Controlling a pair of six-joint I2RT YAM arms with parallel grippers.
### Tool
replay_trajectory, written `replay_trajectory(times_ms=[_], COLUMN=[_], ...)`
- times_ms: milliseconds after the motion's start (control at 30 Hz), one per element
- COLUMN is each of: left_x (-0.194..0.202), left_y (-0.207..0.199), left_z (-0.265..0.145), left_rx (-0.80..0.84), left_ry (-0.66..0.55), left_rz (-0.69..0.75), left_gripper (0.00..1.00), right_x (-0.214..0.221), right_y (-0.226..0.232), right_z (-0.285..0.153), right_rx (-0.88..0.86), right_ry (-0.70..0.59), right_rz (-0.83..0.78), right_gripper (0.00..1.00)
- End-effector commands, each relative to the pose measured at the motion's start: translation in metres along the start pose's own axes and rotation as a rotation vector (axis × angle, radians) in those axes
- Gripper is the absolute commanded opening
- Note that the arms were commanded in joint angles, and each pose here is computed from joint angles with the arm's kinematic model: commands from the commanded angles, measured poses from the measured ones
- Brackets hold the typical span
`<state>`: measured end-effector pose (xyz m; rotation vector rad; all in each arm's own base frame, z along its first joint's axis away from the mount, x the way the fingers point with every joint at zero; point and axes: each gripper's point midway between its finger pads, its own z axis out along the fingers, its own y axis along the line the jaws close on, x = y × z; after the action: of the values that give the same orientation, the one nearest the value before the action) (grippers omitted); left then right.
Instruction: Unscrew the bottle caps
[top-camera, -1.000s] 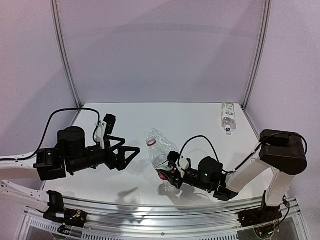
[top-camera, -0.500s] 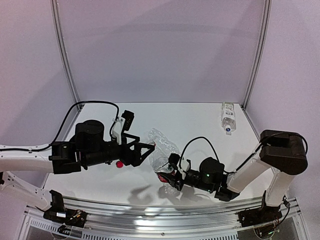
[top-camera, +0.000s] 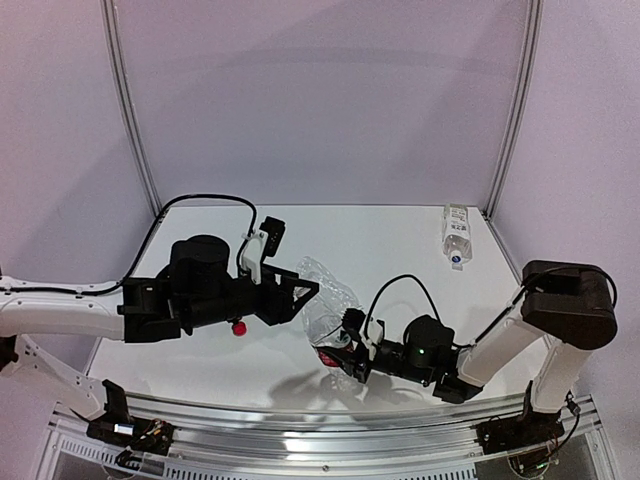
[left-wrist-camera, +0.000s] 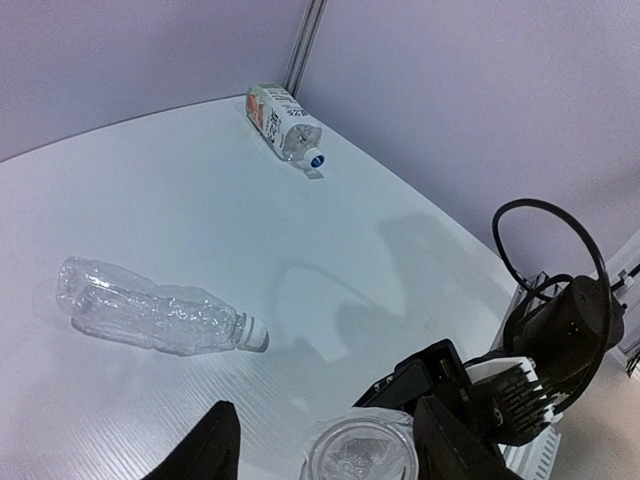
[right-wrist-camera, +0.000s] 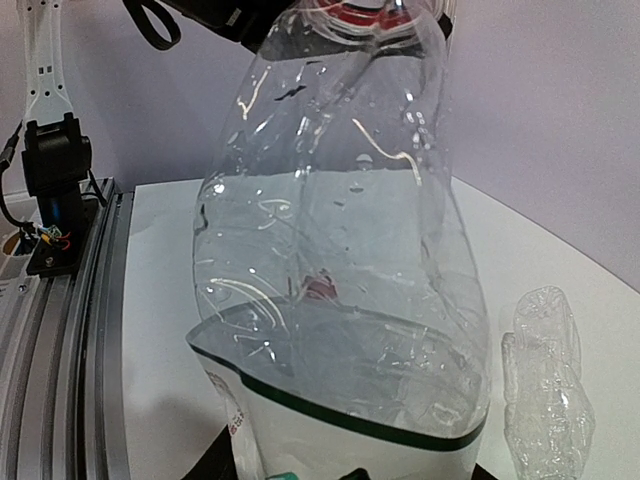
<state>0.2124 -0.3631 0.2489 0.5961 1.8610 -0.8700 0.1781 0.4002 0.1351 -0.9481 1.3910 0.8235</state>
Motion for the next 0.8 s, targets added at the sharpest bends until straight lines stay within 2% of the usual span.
replay_trajectory(times_ms=[0,167,767], left_x=[-0.011,-0.007,-0.001], left_y=[-0.002,-0.001,-0.001], left_z=[0.004,0.009,0.021], left_rx=[-0.008,-0.01,-0.009], left_ry=[-0.032,-0.021,-0.008], left_rz=[-0.01,-0.013,-0.035], left_gripper=[0.53,0.44,0.53], right_x=[-0.016,-0.017,-0.017], right_y=[0.0,0.0,-0.001], right_z=[-0.005,-0.006,-0.008], right_rx=[-0.01,-0.011,-0.002], right_ry=[-0.055,-0.06,-0.064], right_rz=[-0.002,-0.002,-0.005], right_gripper=[0.45,0.45,0.45])
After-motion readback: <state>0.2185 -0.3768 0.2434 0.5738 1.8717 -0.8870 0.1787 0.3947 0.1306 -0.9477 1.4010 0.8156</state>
